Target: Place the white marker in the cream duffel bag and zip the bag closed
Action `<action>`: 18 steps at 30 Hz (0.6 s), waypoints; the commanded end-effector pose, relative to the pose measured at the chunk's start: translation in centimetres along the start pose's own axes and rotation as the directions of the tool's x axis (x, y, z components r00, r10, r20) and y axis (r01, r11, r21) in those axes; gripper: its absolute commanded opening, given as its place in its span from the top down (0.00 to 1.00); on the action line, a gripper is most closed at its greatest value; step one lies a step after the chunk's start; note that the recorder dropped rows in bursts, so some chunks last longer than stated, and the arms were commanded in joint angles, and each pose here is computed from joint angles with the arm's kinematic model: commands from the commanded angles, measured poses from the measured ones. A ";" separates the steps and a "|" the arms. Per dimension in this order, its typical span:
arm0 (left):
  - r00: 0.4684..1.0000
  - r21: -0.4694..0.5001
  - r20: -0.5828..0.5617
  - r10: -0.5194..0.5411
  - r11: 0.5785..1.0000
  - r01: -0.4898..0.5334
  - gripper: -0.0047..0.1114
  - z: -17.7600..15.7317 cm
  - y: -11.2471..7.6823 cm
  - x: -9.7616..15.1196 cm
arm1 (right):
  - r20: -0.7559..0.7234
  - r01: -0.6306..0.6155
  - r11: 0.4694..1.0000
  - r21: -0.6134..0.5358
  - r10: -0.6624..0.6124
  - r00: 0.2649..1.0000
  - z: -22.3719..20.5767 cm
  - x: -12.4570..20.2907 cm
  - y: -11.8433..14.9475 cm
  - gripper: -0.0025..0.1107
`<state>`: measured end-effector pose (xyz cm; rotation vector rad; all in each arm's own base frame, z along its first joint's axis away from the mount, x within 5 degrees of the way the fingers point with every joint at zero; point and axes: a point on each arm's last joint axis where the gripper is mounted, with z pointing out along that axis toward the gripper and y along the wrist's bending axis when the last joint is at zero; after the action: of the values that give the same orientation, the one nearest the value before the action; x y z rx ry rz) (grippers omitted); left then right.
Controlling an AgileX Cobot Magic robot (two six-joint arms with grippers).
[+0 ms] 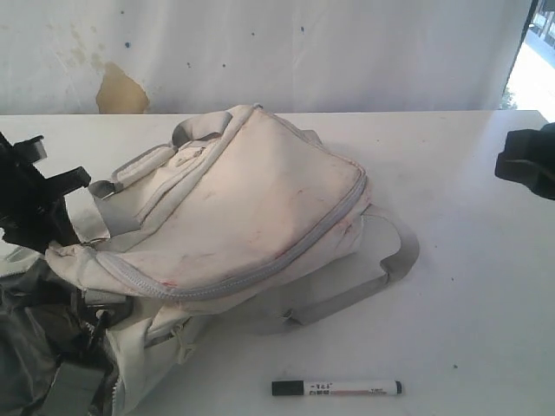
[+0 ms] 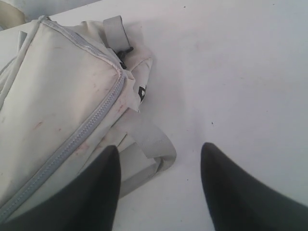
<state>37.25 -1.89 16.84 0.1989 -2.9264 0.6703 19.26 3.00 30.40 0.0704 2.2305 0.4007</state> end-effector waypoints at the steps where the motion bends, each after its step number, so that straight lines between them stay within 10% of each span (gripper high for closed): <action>1: 0.999 0.069 0.018 0.046 0.996 -0.047 0.96 -0.6 -0.7 -0.2 | -0.001 0.015 1.000 -0.002 -0.015 1.000 0.0 -0.2 0.1 0.55; 11: 0.975 0.370 0.219 0.037 0.922 -0.118 0.96 -5.1 -2.9 -1.0 | -0.069 0.062 0.997 -0.045 -0.065 0.995 0.1 0.4 0.4 0.55; 18: 0.900 0.325 0.375 0.222 0.878 -0.352 0.96 -8.2 -4.2 0.5 | -0.104 0.047 0.968 -0.247 -0.075 0.992 1.1 0.6 2.0 0.55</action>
<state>38.65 -1.84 23.79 0.0551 -3.0618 1.3138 19.20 4.50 29.66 -0.0980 2.2984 0.5591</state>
